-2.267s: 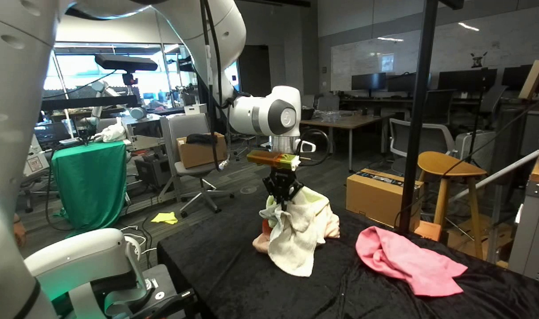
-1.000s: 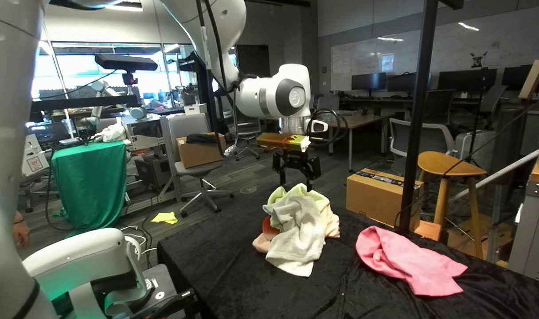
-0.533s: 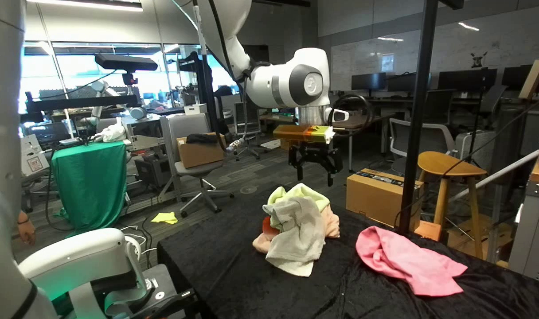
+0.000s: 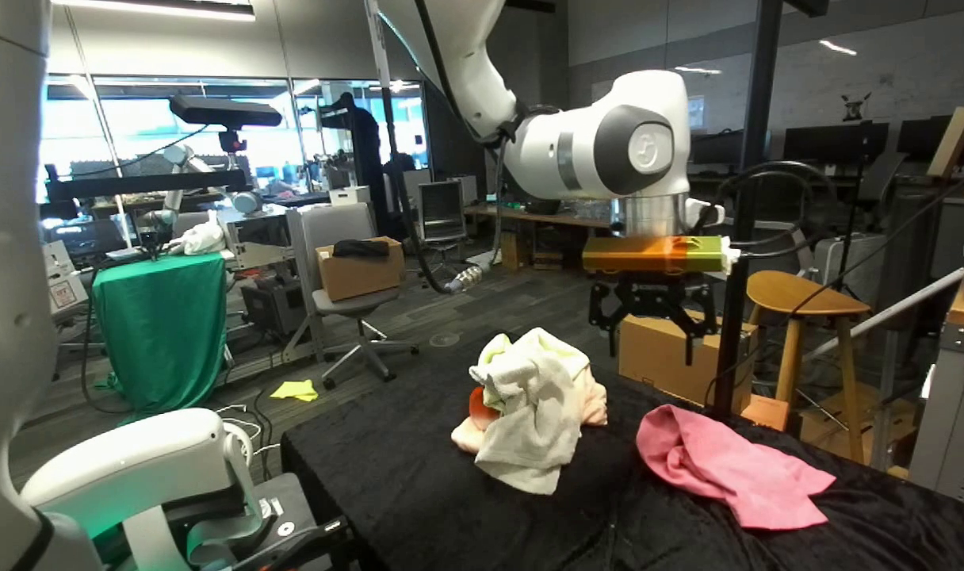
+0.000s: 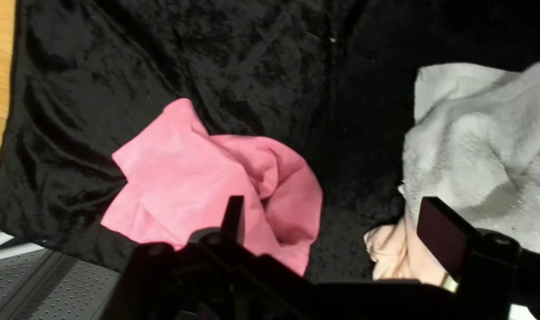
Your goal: Pile all the objects in the middle of the table
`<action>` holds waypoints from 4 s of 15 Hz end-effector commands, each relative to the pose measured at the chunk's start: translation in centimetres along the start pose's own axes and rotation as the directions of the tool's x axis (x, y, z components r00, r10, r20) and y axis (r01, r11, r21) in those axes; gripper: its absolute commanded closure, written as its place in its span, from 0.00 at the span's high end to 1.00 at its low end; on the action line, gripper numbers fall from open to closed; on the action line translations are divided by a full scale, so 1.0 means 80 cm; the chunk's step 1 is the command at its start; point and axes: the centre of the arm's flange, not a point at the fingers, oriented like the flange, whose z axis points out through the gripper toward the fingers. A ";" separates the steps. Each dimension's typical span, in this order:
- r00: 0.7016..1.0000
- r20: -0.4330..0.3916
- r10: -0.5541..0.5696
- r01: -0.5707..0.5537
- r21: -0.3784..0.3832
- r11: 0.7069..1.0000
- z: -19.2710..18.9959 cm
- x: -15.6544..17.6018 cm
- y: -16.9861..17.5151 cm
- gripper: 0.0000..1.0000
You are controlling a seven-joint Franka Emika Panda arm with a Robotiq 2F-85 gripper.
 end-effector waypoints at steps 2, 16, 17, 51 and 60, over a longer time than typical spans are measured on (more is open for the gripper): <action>0.997 -0.021 -0.076 0.075 -0.032 0.997 0.018 -0.001 0.078 1.00; 0.993 -0.100 -0.062 0.046 -0.157 0.986 0.149 0.055 0.116 1.00; 0.992 -0.110 -0.062 0.043 -0.165 0.985 0.155 0.062 0.110 1.00; 0.994 -0.038 -0.099 0.095 -0.083 0.992 0.195 0.108 0.056 1.00; 0.997 -0.036 -0.062 0.058 -0.107 0.993 0.226 0.101 0.078 1.00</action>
